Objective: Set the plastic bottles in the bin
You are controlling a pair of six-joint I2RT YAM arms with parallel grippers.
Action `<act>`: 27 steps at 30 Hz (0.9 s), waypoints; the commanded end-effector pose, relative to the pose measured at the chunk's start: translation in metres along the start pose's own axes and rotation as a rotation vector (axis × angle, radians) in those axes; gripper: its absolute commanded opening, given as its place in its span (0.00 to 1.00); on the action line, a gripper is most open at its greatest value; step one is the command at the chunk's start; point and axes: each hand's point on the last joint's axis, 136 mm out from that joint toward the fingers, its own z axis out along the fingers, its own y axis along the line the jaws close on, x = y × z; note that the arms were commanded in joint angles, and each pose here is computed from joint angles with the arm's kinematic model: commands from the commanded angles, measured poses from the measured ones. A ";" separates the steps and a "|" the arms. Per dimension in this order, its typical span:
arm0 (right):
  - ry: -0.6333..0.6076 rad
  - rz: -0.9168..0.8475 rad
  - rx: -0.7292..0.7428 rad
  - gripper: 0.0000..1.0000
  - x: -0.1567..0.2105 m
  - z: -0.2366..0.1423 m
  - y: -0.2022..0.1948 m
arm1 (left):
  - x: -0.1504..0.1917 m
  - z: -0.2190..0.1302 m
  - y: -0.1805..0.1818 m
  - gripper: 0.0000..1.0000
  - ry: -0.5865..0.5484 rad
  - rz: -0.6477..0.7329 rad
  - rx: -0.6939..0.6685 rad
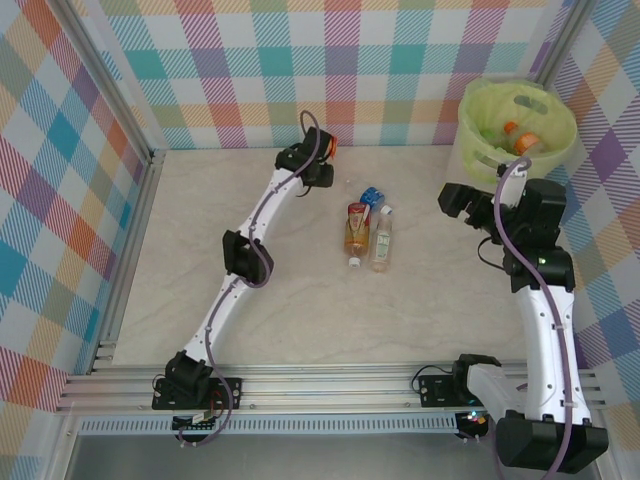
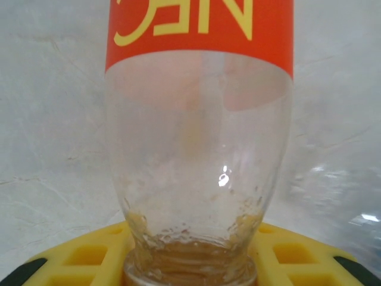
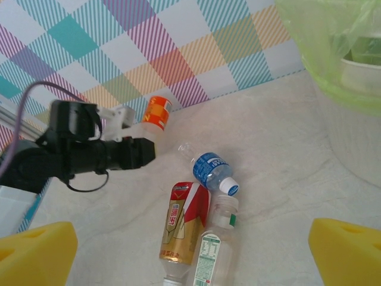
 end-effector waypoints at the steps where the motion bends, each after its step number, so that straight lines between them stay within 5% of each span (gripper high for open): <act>1: -0.014 -0.008 -0.016 1.00 0.000 0.006 0.000 | -0.050 -0.081 -0.025 0.19 -0.123 -0.020 0.123; 17: 0.031 0.186 -0.207 1.00 0.007 0.056 0.006 | 0.005 -0.143 -0.017 0.20 -0.091 -0.043 0.157; 27: 0.052 0.373 -0.397 1.00 0.008 0.048 0.046 | 0.031 -0.206 -0.075 0.21 -0.229 -0.055 0.498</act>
